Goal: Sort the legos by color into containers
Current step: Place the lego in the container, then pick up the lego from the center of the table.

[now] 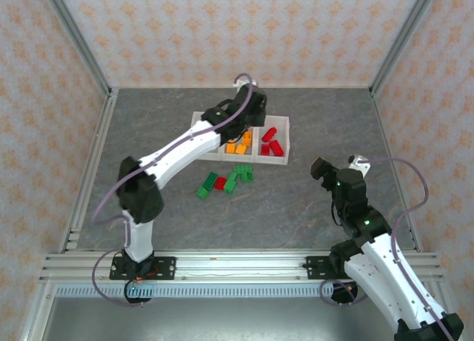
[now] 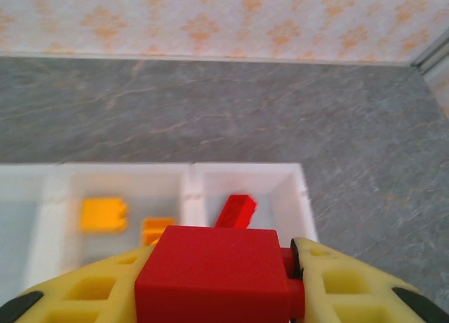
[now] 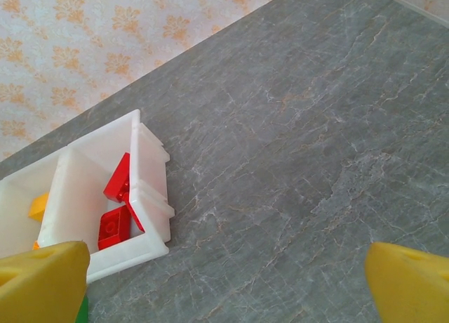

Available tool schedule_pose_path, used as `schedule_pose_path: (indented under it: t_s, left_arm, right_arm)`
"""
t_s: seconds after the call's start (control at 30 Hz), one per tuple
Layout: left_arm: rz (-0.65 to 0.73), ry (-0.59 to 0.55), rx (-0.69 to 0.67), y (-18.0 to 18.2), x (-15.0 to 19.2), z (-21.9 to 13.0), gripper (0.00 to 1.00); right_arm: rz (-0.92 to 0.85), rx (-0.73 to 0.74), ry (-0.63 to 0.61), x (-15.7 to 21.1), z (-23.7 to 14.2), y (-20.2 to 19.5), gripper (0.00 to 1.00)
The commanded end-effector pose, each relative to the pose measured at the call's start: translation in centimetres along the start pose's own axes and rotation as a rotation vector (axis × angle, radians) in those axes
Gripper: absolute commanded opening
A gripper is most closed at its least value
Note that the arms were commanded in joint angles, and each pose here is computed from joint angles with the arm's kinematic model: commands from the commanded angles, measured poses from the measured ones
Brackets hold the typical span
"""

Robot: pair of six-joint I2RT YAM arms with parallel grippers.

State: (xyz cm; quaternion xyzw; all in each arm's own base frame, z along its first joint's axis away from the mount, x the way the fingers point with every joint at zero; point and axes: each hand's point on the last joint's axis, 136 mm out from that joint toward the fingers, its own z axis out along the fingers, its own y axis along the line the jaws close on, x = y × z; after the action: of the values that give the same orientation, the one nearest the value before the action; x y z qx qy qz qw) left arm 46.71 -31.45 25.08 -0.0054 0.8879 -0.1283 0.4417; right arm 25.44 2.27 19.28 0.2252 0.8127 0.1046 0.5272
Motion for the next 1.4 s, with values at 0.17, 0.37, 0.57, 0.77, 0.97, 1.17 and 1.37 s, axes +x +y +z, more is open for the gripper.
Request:
schedule_pose_path:
  t_s: [0.17, 0.37, 0.57, 0.77, 0.97, 1.17, 1.37]
  left_arm:
    - [0.038, 0.082, 0.101, -3.8, 3.8, 7.4, 0.36]
    - [0.031, 0.111, 0.148, -5.0, 5.6, 10.0, 0.41]
    - [0.025, 0.111, 0.174, -5.7, 5.9, 11.0, 0.62]
    - [0.048, 0.064, 0.167, -5.8, 3.6, 10.1, 0.90]
    - [0.078, 0.024, 0.102, -3.8, 0.9, 7.6, 0.99]
    - [0.128, -0.004, 0.016, -0.8, 0.0, 3.5, 0.99]
    - [0.166, 0.038, -0.025, 2.0, 1.6, -0.3, 0.99]
  right_arm:
    - [0.032, 0.023, -0.066, -2.0, -1.1, -0.3, 1.00]
    - [0.022, 0.036, -0.059, -1.8, -0.9, -0.4, 1.00]
    - [0.017, 0.044, -0.053, -1.7, -0.7, -0.5, 1.00]
    - [0.013, 0.046, -0.047, -1.6, -0.6, -0.4, 1.00]
    - [0.010, 0.037, -0.037, -1.6, -0.7, -0.2, 1.00]
    - [0.011, 0.024, -0.030, -1.4, -0.5, 0.0, 1.00]
    - [0.012, 0.023, -0.017, -1.1, -0.2, 0.1, 1.00]
